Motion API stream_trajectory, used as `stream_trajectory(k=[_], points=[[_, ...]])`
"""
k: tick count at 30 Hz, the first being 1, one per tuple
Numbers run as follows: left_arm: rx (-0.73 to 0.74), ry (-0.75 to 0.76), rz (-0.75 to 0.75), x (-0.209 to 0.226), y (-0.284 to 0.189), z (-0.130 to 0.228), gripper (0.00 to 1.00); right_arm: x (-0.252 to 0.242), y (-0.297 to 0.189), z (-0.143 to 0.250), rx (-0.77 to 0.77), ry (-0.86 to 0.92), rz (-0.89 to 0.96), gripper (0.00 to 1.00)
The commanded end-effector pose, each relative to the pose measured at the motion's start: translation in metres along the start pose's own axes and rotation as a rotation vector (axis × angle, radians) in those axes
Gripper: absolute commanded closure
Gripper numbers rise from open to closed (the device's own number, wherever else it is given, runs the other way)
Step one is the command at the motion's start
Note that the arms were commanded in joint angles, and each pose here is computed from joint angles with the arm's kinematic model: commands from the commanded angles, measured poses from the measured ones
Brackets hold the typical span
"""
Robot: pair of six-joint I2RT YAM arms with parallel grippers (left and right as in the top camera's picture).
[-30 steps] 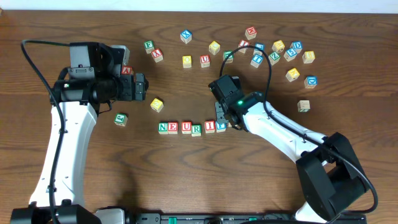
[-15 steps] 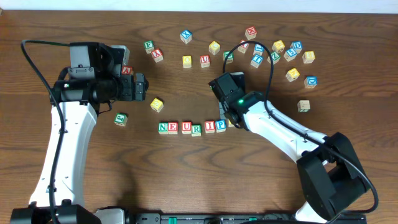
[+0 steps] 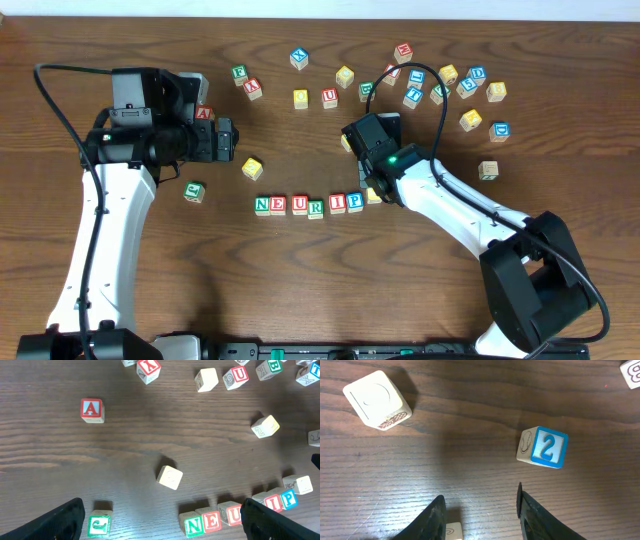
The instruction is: Spell out NEURIPS
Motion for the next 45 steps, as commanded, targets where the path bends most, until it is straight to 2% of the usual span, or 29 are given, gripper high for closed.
stream_trajectory(k=[1,9,17,45], points=[[-0.024,0.025,0.006,0.0,-0.005,-0.007,0.02,0.003,-0.006,-0.007,-0.017,0.045,-0.015,0.59],[-0.024,0.025,0.006,0.0,-0.005,-0.007,0.02,0.005,0.007,0.003,0.033,0.039,-0.01,0.62],[-0.024,0.025,0.006,0.0,-0.005,-0.007,0.02,0.004,0.007,0.006,0.048,0.042,-0.006,0.58],[-0.024,0.025,0.006,0.0,-0.005,-0.007,0.02,-0.006,0.018,0.033,0.137,0.065,0.009,0.6]])
Point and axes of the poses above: each gripper's point midway between its finger pads, its own y axis out along the fingers, its own x axis along the line the jaws close on, z = x × y, the point moved 6 cm from there along -y, back along the fingers, and after that the axes turned 15 degrees about y, right-handed, at the moved point
